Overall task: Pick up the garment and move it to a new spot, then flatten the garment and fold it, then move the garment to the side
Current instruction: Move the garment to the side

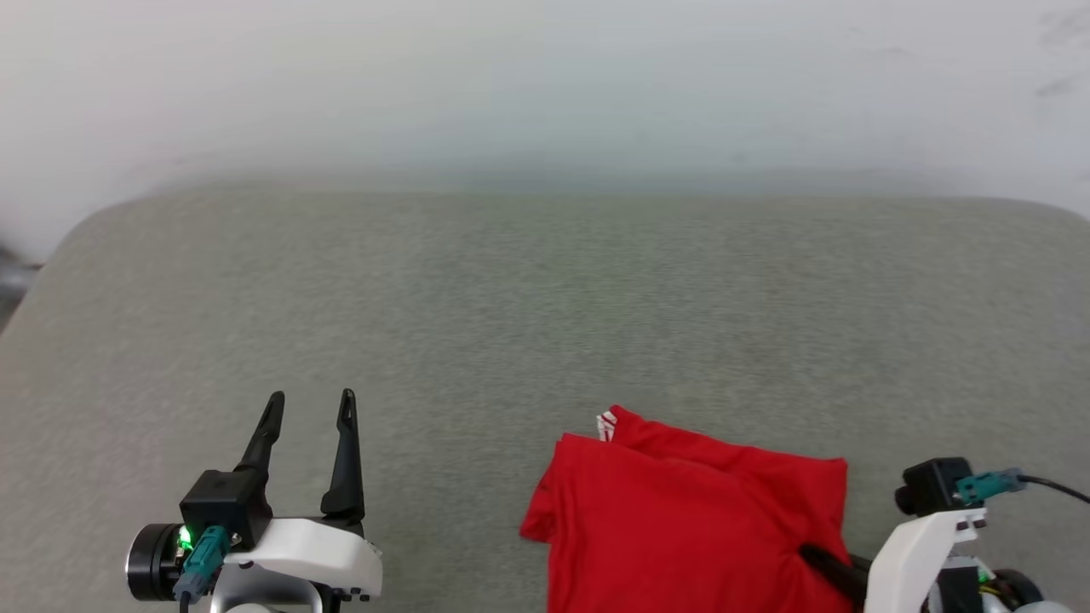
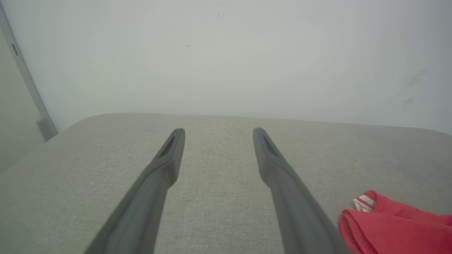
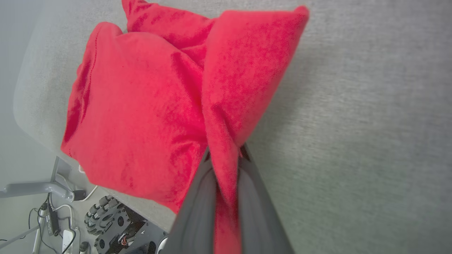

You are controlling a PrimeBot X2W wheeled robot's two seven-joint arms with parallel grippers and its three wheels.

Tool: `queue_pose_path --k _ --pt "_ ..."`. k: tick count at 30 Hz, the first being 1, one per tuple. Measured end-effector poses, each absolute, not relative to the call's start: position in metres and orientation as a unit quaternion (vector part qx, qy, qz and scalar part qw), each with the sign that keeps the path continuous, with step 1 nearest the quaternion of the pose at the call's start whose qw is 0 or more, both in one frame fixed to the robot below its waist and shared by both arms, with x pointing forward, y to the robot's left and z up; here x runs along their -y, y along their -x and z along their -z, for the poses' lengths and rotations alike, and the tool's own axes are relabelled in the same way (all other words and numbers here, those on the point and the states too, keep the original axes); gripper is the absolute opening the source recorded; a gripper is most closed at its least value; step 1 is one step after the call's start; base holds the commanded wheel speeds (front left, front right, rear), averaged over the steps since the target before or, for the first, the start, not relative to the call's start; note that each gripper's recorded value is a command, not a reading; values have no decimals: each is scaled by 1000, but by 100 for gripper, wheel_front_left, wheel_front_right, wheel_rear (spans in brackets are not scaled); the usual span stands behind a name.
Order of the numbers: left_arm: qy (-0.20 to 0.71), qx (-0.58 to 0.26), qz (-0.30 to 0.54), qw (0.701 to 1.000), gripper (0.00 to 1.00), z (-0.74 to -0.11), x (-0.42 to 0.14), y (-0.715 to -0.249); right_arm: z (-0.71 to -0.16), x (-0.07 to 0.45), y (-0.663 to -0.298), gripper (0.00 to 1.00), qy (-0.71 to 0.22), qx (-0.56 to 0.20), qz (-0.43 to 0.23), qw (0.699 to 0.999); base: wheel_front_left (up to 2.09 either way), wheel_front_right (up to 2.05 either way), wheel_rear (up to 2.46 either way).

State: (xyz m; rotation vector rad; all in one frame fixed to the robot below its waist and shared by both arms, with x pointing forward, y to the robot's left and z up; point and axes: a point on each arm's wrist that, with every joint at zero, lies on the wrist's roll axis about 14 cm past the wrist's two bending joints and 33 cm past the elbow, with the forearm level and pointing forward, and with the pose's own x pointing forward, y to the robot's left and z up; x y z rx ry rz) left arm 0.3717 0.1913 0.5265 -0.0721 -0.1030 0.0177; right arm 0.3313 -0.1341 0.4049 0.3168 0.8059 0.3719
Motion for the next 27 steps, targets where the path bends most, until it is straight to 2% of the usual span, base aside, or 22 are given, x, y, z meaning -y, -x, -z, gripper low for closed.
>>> queue_pose_path --k 12,20,24,25,27 --pt "50 61 124 989 100 -532 -101 -417 -423 226 -317 0 -150 -363 -57 918 0 0 0" --pt "48 62 200 977 100 -525 -51 -462 -439 296 -357 0 -88 -335 22 938 0 0 0" --pt "43 66 226 971 100 -517 -34 -489 -437 331 -378 0 -65 -337 64 937 0 0 0" --pt "46 66 248 965 100 -507 -21 -505 -435 363 -389 0 -47 -341 103 933 0 0 0" --pt "48 62 260 962 100 -498 -12 -515 -434 388 -393 0 -28 -343 133 929 0 0 0"
